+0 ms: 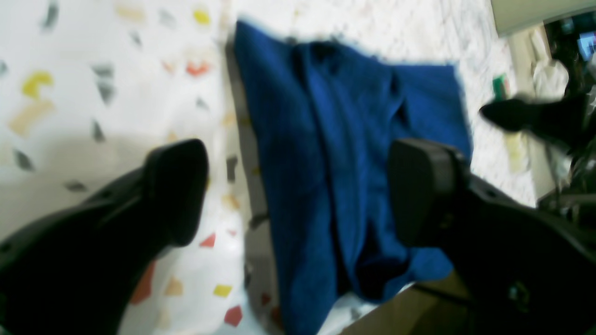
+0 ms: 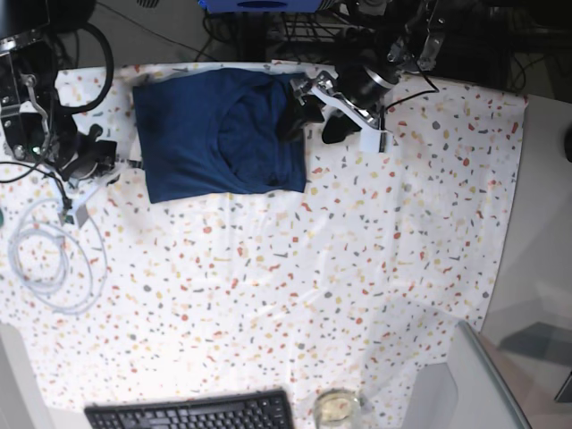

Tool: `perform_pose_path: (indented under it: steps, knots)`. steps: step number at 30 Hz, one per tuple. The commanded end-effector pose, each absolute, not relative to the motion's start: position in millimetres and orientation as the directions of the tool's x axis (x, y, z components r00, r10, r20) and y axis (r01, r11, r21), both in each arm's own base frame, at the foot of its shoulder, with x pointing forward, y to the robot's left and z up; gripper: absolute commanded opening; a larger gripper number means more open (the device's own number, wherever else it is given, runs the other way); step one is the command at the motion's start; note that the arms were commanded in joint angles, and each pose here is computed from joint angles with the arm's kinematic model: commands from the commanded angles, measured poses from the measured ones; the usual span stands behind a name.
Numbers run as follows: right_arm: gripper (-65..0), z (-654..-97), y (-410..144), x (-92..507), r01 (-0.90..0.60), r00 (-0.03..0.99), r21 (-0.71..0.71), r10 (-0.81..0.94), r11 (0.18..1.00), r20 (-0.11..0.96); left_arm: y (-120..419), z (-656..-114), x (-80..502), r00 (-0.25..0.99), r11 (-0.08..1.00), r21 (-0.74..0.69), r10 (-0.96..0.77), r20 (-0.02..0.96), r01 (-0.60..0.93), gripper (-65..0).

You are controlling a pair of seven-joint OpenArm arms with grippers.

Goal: Layout the t-shirt on the table in an organized manner, then fold the t-shirt properly

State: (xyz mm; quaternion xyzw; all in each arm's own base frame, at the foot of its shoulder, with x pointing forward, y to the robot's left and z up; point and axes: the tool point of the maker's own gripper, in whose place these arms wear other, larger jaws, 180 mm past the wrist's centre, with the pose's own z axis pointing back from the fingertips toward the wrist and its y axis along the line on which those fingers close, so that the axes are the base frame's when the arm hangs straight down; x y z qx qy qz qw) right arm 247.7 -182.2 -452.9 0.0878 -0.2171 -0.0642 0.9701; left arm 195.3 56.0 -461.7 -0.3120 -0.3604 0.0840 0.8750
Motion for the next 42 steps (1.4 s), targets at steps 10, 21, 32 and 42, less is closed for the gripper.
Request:
perform_pose_path:
  steps: [10, 21, 32, 42]
  knots:
    - [-63.8, -442, -190, 260, 0.082, 0.876, 0.191, -0.162, 0.978, 0.454, 38, -478, 205, 0.739, 0.761, -0.647, 0.411, 0.534, 0.045, -13.3]
    - [-63.6, -441, -200, 260, 0.082, 0.878, 0.166, -0.150, 0.983, 0.455, 19, -491, 201, 0.794, 0.765, -0.631, 0.302, 0.528, 0.129, -65.0]
    - [-63.6, -438, -227, 246, 0.102, 0.864, 0.182, -0.178, 0.978, 0.470, 61, -473, 271, 0.744, 0.806, -0.241, -0.323, 0.585, 0.540, -65.0]
    - [-63.6, -448, -230, 226, 0.145, 0.873, 0.190, -0.216, 0.971, 0.437, -10, -452, 333, 0.184, 0.390, 0.375, -0.858, 0.479, 0.841, -65.0]
